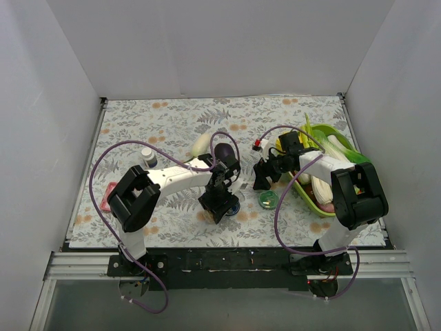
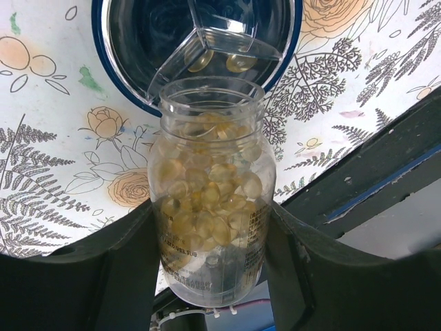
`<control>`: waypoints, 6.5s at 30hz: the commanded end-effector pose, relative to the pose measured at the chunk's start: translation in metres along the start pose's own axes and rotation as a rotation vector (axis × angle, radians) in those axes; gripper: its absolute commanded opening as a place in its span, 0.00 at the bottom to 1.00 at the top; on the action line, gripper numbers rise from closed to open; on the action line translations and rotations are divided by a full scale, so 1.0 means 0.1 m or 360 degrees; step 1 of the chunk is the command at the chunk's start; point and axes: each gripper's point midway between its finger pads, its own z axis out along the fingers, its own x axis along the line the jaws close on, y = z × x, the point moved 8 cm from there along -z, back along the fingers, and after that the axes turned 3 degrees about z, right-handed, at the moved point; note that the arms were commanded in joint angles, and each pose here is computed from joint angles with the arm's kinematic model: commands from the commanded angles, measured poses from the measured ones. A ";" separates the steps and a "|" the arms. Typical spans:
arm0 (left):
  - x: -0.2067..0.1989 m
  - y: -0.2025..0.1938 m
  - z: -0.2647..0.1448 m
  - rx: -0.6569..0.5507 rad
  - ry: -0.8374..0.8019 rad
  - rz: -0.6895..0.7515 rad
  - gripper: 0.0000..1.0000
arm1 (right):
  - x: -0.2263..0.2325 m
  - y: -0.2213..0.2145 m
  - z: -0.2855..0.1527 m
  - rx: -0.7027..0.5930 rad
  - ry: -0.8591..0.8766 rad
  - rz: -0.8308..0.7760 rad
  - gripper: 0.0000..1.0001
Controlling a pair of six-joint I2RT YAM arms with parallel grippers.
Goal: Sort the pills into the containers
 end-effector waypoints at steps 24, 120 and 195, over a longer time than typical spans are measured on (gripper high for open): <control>-0.17 -0.26 -0.55 -0.1389 0.0003 0.0332 0.00 | 0.16 0.12 -0.17 -0.0141 0.0112 -0.0324 0.84; -0.66 -0.24 -0.52 -0.1974 -0.0321 0.1008 0.00 | 1.93 0.62 -0.98 -0.0403 0.0953 -0.1151 0.13; -0.41 0.23 -1.11 -0.2431 0.0209 0.0310 0.00 | 1.68 0.45 -0.17 0.0003 0.0545 -0.0007 0.28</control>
